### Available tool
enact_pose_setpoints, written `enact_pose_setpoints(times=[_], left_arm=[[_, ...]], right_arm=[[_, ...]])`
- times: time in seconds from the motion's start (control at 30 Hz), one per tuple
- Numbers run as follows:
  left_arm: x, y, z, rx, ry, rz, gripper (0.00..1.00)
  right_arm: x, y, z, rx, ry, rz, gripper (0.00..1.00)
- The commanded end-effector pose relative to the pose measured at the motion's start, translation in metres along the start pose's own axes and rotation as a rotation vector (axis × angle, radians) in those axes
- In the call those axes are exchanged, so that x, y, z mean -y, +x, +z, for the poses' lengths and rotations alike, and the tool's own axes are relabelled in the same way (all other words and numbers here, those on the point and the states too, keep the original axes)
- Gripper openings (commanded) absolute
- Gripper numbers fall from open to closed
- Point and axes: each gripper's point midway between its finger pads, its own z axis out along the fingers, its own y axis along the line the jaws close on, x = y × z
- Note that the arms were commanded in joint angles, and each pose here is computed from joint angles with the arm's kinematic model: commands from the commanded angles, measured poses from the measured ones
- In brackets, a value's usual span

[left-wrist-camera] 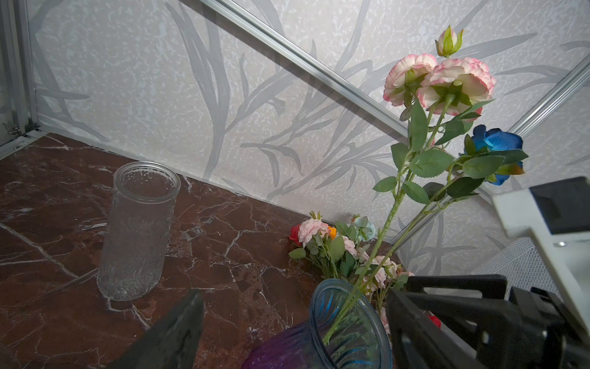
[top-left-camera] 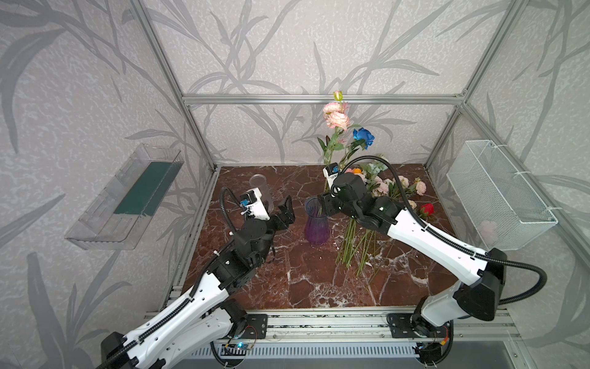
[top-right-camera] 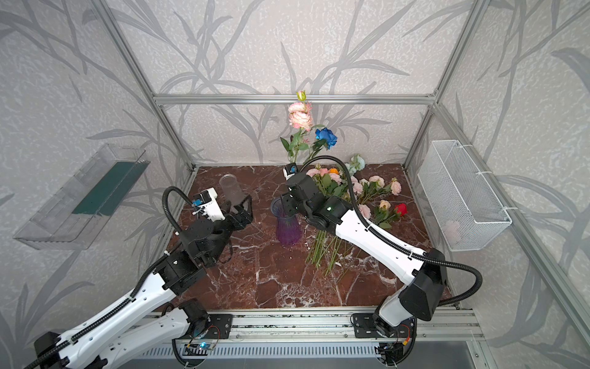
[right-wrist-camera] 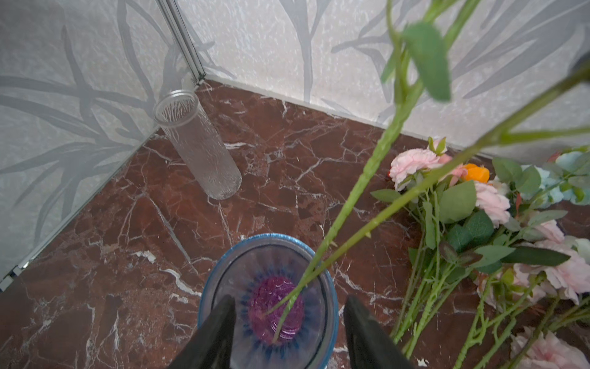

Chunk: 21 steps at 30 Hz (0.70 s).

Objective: Arrange the flowers into the vase
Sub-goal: 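Carry the blue rose over the purple vase and lower its stem in, then open the right gripper and reach back down to the rose pile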

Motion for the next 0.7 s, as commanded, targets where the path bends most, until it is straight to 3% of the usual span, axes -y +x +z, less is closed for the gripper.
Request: enact_pose_setpoints(times=[0.0, 0.37, 0.53, 0.67], left_arm=[[0.002, -0.009, -0.002, 0.013, 0.002, -0.031, 0.89], [0.008, -0.009, -0.003, 0.004, 0.034, -0.033, 0.89], [0.015, -0.009, -0.004, -0.007, 0.076, -0.038, 0.89], [0.044, -0.005, -0.007, -0.051, 0.224, -0.032, 0.87]], right_arm=[[-0.006, 0.01, -0.01, -0.022, -0.019, -0.009, 0.55], [-0.021, 0.001, -0.054, 0.025, -0.061, -0.07, 0.55], [-0.003, 0.006, -0.08, 0.041, -0.028, -0.068, 0.55], [0.04, 0.019, -0.094, 0.048, 0.085, -0.035, 0.5]])
